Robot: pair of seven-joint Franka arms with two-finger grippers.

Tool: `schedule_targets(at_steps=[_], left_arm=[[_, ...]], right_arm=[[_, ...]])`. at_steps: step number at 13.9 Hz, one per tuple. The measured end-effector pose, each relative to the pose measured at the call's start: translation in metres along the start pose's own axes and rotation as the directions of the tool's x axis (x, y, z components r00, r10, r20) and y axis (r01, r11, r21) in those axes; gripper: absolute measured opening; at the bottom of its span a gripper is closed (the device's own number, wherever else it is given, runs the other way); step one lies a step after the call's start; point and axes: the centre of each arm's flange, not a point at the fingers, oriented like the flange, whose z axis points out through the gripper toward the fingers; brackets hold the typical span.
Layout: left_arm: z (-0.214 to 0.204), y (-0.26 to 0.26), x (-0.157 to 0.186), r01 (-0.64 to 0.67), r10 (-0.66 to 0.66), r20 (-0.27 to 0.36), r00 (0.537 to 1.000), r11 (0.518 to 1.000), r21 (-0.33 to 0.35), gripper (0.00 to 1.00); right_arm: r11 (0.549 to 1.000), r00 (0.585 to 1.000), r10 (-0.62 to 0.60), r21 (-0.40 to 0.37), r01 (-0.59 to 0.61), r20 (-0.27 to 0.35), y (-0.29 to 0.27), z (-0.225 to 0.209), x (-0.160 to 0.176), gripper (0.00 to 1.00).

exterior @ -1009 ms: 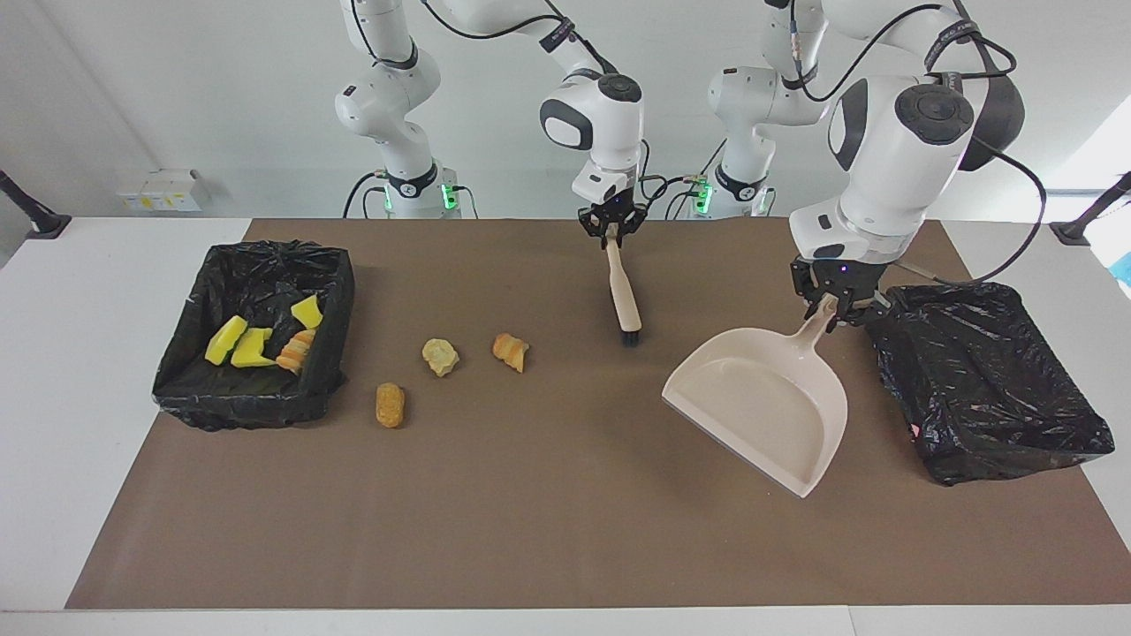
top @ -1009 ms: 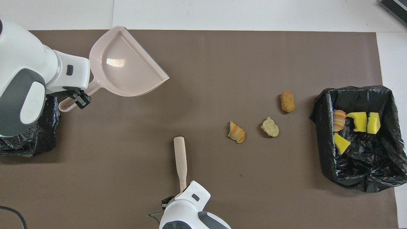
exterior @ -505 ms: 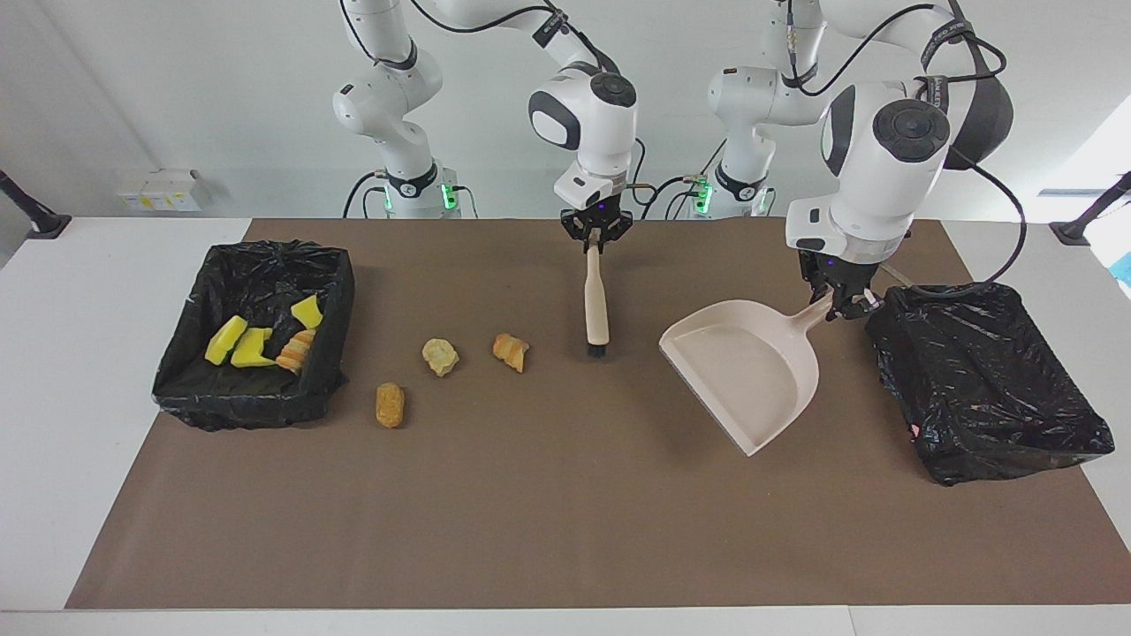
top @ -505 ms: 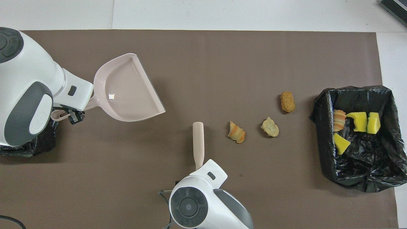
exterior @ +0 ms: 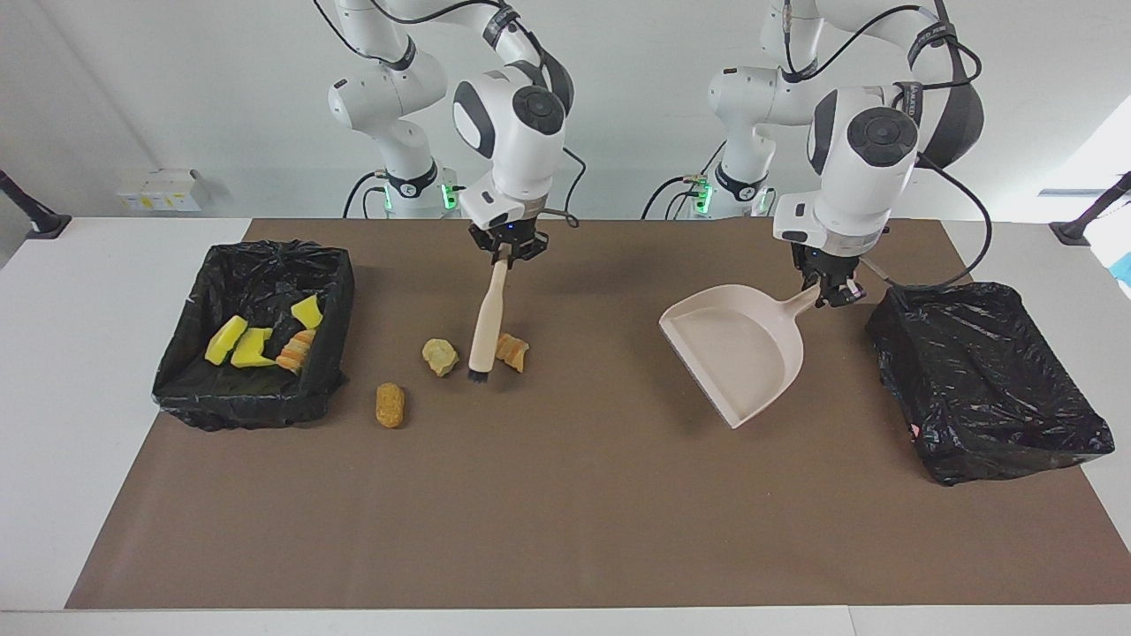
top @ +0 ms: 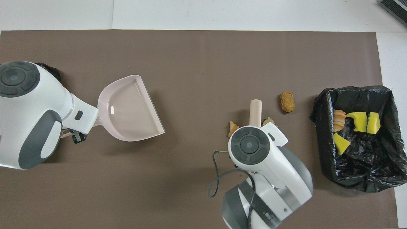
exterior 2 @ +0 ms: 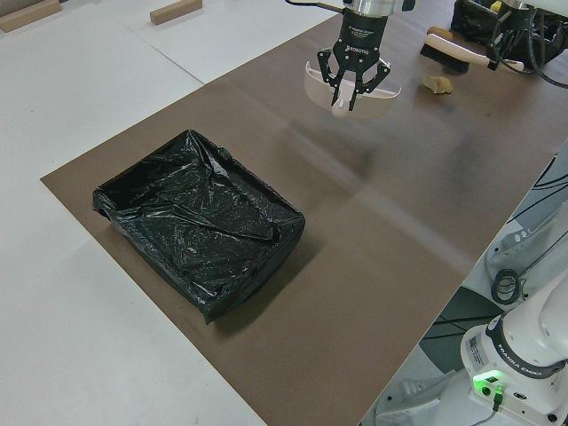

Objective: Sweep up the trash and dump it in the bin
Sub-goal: 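Move the brush with the right gripper behind the bread chunks, then sweep the bread toward the center while the left gripper lowers the dustpan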

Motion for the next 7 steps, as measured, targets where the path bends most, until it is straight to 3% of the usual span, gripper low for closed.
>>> schedule_targets(at_steps=[3, 7], left_arm=[[0.021, 0.017, 0.016, -0.018, 0.018, 0.006, 1.000, 1.000, -0.004, 0.31], [0.037, 0.041, 0.045, 0.008, -0.008, -0.001, 1.000, 1.000, 0.014, 0.31]], right_arm=[[0.995, 0.999, -0.052, -0.090, 0.050, -0.015, 0.056, 0.024, 0.044, 0.26], [0.986, 0.988, -0.141, -0.098, 0.134, -0.069, 0.118, 0.060, 0.084, 0.26]])
